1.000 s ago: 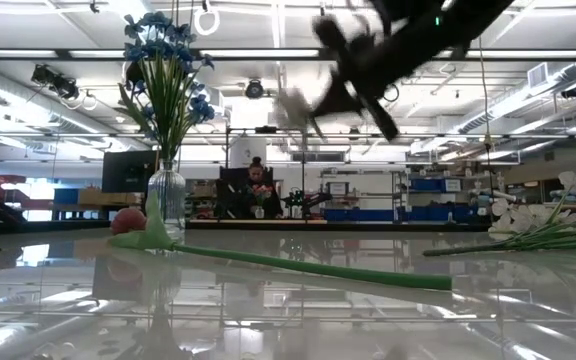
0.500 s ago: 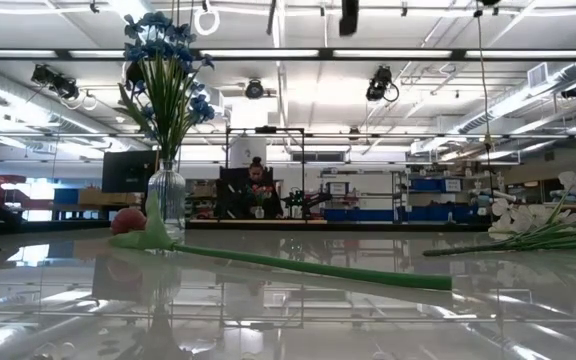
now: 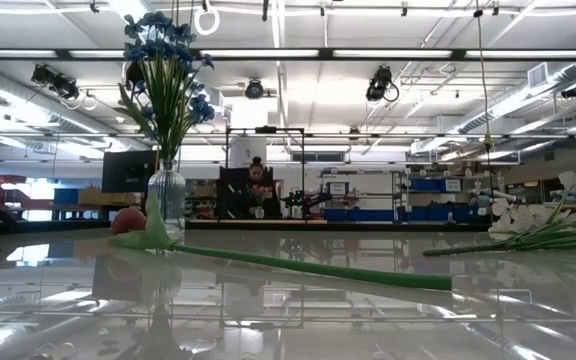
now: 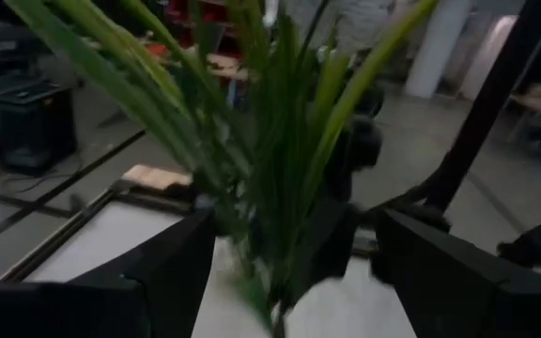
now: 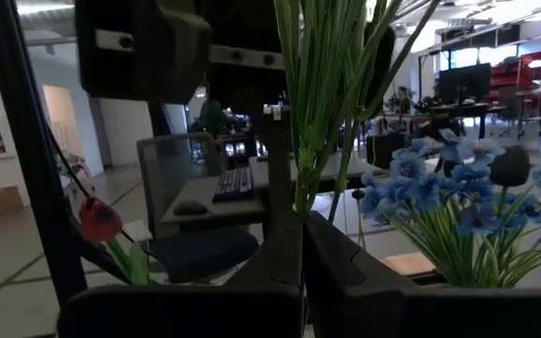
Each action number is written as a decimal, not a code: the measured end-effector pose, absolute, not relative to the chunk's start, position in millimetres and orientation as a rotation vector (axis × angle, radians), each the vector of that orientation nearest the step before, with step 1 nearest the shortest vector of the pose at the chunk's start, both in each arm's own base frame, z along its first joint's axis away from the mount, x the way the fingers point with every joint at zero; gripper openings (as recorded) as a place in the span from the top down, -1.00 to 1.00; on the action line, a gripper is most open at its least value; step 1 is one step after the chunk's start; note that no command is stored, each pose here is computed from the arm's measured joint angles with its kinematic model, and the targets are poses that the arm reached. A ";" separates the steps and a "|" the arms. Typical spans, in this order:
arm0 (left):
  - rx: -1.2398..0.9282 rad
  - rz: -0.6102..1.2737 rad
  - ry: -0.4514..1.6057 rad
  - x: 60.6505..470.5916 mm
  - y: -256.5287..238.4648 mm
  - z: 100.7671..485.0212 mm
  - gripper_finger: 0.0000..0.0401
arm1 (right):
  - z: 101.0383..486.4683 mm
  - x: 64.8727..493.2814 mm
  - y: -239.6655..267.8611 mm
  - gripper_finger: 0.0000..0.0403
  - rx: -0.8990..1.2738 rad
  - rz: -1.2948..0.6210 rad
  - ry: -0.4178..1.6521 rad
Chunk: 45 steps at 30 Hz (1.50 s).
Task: Sort flowers into vase by color
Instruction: Put the top white flowers in the yellow vase
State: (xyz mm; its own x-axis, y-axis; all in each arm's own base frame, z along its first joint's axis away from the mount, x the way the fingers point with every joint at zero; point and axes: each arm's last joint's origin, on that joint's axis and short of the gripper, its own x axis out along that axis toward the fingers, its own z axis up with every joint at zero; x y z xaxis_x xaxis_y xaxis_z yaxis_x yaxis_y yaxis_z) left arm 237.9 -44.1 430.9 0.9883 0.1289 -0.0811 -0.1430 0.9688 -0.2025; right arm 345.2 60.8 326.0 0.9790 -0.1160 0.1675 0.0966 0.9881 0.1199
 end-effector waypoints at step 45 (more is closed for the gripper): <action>-0.044 0.014 0.223 136.8 -48.8 417.6 0.94 | 301.9 345.3 52.4 0.38 0.239 -0.332 0.033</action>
